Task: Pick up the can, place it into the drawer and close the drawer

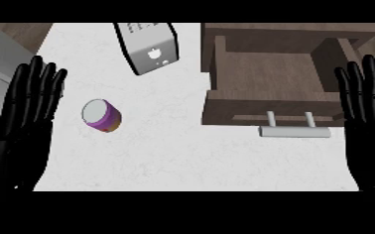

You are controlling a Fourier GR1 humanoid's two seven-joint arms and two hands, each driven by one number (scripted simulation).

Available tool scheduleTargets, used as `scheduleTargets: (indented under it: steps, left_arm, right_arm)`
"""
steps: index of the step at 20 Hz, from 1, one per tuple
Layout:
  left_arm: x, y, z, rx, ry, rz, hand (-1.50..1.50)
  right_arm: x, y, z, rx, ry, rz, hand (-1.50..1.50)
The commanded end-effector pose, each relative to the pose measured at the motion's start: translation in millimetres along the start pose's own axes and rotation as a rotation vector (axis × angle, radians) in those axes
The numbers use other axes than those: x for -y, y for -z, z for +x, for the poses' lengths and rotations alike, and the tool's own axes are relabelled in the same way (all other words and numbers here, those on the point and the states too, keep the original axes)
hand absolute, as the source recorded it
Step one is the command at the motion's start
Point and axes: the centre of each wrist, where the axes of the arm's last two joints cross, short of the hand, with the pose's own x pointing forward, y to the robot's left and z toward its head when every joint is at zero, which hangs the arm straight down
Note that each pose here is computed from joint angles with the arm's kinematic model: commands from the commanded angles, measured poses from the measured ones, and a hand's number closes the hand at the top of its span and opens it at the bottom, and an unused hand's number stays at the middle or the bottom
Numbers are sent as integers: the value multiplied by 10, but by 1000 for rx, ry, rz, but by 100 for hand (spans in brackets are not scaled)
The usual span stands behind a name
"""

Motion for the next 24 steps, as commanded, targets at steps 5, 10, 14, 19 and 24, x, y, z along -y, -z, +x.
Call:
scheduleTargets:
  steps: [5, 10, 14, 19, 24]
  left_arm:
    - [-571, 134, -164, 36, -119, -145, -150]
    - [-788, -196, -305, -371, -5, -125, -150]
    - [-1014, -222, -178, -372, -34, -118, -150]
    - [-1016, -278, 76, -373, -20, -136, -150]
    - [-1167, -18, 183, -378, -31, -122, -150]
  right_arm:
    - [-89, 83, -6, -58, 17, 59, -150]
    - [234, -251, -118, -358, -42, -192, -150]
    - [425, -263, -44, -354, -30, -190, -150]
    - [762, -473, -25, -346, -47, -206, -150]
    - [739, -756, 84, -372, -54, -185, -150]
